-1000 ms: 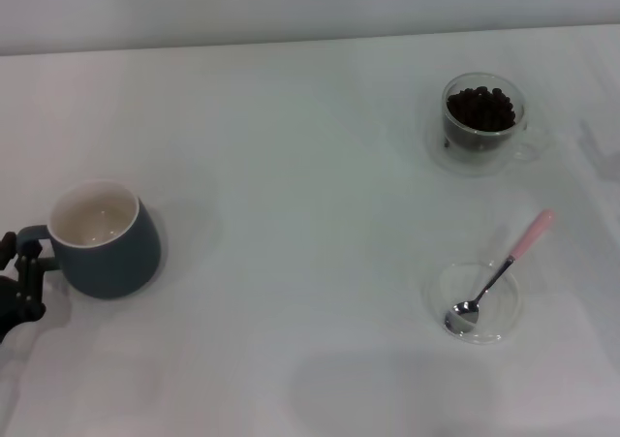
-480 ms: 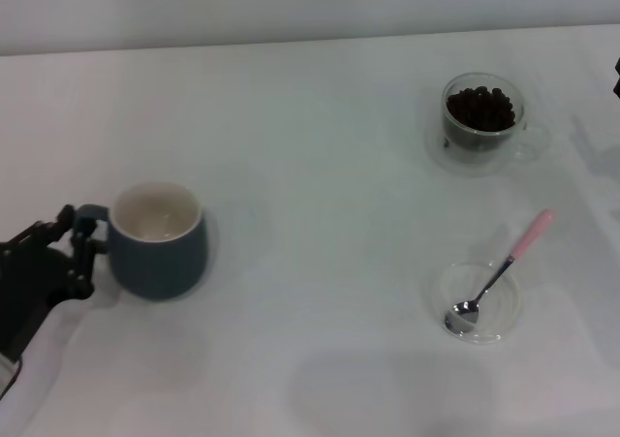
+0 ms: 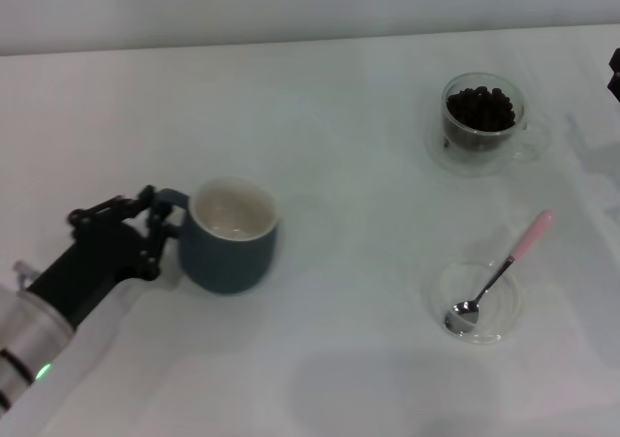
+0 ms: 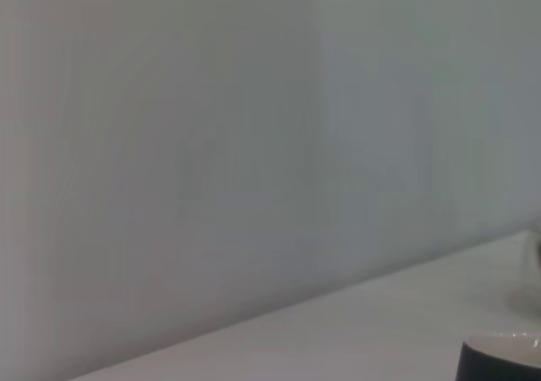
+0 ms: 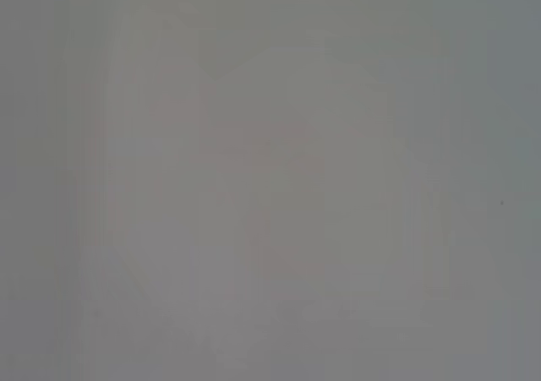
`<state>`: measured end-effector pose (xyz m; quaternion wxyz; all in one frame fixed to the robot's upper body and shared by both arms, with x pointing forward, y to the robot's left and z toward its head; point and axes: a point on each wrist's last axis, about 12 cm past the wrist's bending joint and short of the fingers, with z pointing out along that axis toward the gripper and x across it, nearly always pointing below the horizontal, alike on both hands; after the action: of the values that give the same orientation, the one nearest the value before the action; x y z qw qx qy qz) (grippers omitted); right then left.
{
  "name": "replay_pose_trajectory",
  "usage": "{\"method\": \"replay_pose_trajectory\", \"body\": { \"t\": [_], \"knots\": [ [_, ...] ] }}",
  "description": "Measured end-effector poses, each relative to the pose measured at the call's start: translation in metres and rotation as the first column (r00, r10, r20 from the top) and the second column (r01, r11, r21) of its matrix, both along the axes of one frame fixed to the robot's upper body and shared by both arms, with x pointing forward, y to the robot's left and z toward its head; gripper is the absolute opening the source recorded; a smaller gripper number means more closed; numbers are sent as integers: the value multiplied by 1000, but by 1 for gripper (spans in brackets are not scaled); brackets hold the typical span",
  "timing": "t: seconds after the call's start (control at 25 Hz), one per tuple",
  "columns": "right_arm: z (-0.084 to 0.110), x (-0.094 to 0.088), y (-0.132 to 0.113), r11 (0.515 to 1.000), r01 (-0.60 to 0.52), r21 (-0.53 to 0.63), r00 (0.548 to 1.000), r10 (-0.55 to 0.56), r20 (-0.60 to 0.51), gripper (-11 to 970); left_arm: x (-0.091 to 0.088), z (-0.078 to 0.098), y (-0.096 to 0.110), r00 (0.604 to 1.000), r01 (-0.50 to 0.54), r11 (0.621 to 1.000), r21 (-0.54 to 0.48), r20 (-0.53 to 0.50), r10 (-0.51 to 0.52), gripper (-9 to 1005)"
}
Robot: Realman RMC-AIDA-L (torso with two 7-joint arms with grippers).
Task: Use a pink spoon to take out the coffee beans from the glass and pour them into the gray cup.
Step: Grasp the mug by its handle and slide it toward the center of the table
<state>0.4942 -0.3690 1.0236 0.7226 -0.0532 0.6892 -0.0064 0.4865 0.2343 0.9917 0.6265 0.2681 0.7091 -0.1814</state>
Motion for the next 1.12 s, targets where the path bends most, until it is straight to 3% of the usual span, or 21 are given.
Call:
{"method": "replay_pose_trajectory", "body": {
  "t": [0.44, 0.8, 1.12],
  "knots": [
    [-1, 0, 3, 1000, -4, 11, 1000, 4, -3, 780, 18, 5, -32, 986, 169, 983, 77, -3, -169, 149],
    [-3, -2, 4, 1000, -3, 17, 1000, 3, -7, 779, 16, 3, -33, 987, 163, 983, 84, -22, -162, 124],
    [-3, -1, 4, 1000, -2, 17, 1000, 2, -9, 779, 13, 0, -30, 988, 151, 985, 83, -29, -149, 213]
  ]
}}
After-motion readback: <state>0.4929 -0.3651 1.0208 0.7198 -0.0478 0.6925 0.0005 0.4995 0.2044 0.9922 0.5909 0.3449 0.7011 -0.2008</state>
